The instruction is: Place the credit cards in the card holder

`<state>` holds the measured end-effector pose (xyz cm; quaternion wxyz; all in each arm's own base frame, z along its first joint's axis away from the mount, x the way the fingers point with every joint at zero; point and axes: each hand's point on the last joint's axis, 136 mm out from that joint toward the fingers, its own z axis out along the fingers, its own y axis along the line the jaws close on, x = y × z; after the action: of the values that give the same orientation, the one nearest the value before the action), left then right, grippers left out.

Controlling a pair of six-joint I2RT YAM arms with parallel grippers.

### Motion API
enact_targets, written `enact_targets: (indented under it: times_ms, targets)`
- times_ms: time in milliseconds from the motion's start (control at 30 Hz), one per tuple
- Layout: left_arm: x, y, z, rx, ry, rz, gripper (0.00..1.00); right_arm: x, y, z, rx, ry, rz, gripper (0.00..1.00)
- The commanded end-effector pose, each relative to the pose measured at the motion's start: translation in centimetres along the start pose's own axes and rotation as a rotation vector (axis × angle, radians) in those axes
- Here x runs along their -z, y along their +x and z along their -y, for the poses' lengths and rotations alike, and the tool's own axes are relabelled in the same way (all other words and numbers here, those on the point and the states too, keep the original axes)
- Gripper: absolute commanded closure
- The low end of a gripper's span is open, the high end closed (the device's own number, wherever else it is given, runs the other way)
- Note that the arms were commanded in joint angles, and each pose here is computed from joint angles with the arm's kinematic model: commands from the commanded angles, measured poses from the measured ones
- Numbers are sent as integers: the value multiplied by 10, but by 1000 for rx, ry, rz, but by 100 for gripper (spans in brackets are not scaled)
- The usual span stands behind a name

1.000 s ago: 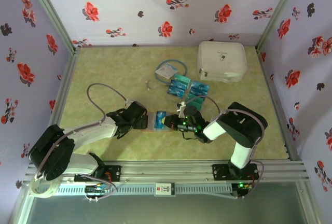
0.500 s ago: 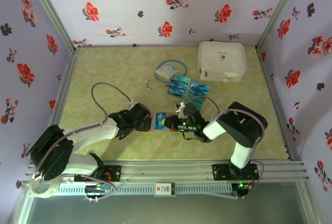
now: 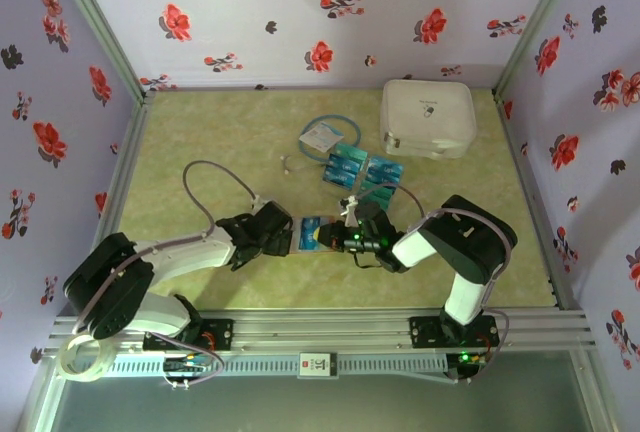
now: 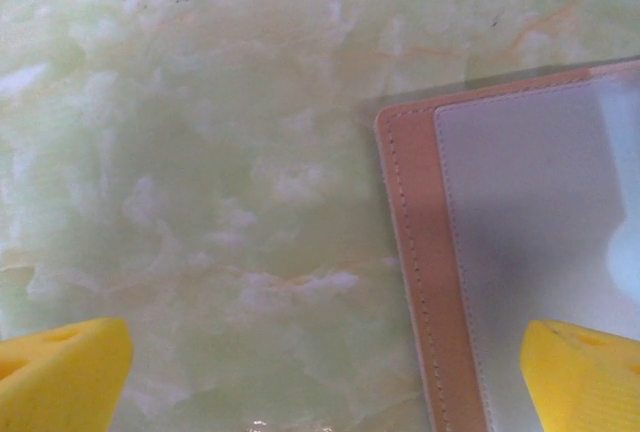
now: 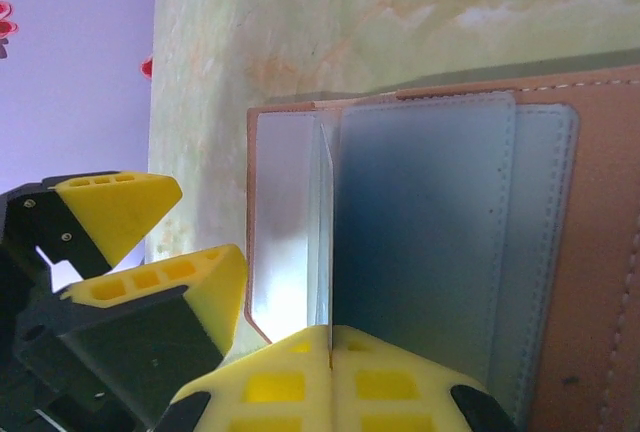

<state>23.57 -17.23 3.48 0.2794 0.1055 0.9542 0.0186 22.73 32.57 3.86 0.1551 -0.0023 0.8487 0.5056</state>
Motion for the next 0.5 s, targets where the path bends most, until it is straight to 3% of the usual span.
enact_targets:
  times_ms: [0, 467]
  targets:
    - [-6, 8, -7, -18, -44, -7, 0, 3, -8, -13, 31, -23, 10, 98]
    - [-7, 15, -11, 18, -54, -15, 0, 6, -19, -19, 34, -30, 52, 99]
